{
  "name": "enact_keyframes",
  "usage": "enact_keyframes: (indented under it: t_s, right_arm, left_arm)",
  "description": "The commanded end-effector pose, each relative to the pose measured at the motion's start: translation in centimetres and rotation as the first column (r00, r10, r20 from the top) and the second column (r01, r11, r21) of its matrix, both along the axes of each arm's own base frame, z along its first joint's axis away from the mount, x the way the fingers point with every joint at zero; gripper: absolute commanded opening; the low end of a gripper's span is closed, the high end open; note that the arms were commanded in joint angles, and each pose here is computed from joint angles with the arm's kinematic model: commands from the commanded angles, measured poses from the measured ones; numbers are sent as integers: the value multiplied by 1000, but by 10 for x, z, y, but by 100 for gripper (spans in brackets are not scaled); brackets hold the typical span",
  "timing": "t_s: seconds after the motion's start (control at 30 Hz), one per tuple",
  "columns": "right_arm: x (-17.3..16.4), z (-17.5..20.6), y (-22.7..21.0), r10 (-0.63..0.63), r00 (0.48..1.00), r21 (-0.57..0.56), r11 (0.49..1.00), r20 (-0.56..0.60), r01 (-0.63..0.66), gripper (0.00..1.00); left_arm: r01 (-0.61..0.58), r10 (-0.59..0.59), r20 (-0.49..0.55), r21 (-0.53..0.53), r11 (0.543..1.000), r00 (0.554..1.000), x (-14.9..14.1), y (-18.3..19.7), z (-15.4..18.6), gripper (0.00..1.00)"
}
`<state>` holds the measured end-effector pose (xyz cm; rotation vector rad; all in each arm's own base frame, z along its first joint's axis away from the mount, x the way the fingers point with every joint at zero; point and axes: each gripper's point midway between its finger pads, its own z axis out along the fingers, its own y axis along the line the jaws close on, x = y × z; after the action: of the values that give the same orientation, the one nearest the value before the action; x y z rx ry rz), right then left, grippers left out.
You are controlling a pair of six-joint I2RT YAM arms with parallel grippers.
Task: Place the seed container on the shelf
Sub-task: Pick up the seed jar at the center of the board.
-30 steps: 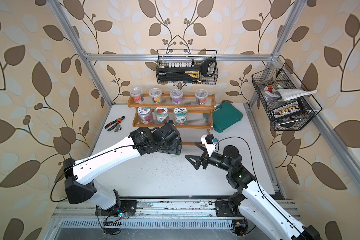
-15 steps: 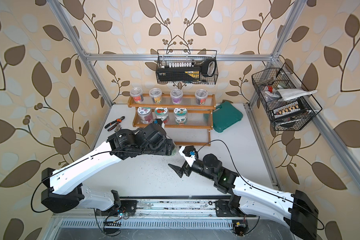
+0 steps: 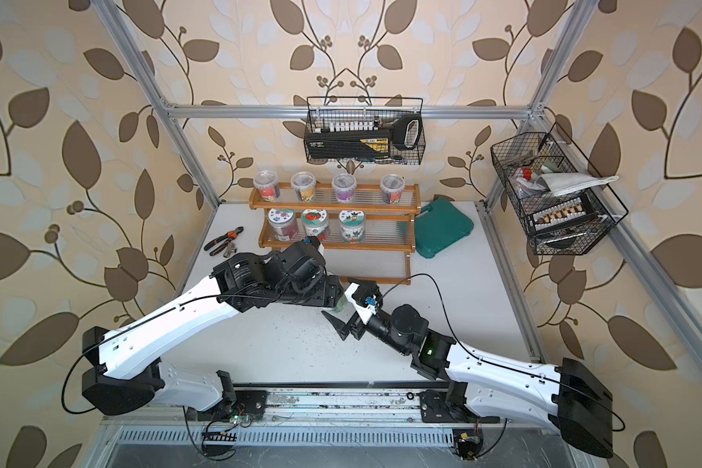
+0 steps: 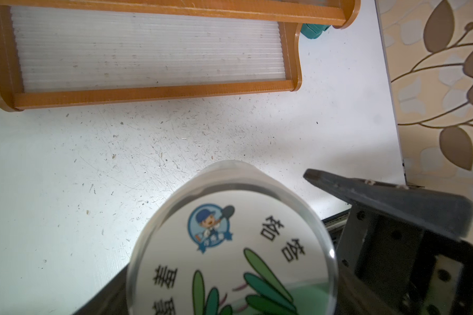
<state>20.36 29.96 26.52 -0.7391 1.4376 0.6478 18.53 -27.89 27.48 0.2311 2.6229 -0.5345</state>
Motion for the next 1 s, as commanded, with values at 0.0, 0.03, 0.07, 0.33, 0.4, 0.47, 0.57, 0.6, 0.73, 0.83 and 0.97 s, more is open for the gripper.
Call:
enact_keyframes:
  t_s: [0.0,0.03,0.07,0.33,0.4,0.47,0.57,0.6,0.73,0.83,0.97]
  right_arm:
    - [0,12,3,-1,1000,32,999,24,0,99]
    - [0,12,4,-1,1000,32,999,22,0,98]
    - [0,12,4,3,1000,33,999,22,-3,99]
    - [4,13,5,-19,1000,40,999,7,18,98]
    - [8,12,3,-45,999,43,998,-2,45,99]
    - [10,12,3,-53,999,37,998,-2,53,99]
    - [11,12,2,-59,998,34,998,-4,59,99]
    - [10,12,2,-60,998,36,998,-3,60,99]
    - [11,12,1,-64,998,34,997,-2,64,96]
    - [10,11,2,-57,998,26,998,1,57,86]
    - [7,11,3,-36,999,16,999,14,35,66]
  left_arm:
    - [19,-17,19,-73,997,1000,1,-9,14,73]
    - [22,-21,17,-76,997,1000,1,-10,13,72]
    - [30,-29,15,-80,996,999,0,-12,13,72]
    - [59,-59,7,-88,994,998,-2,-18,10,72]
    - [69,-68,7,-88,994,998,-2,-20,10,72]
    - [87,-87,6,-90,992,996,-3,-23,9,72]
    - [99,-99,1,-80,992,995,-3,-25,8,72]
    - [97,-98,-3,-76,992,995,-3,-24,6,72]
    - [117,-119,-13,-77,990,993,-5,-28,5,72]
    - [123,-125,-15,-75,990,992,-5,-29,5,72]
    - [128,-129,-6,-75,989,992,-5,-28,7,76]
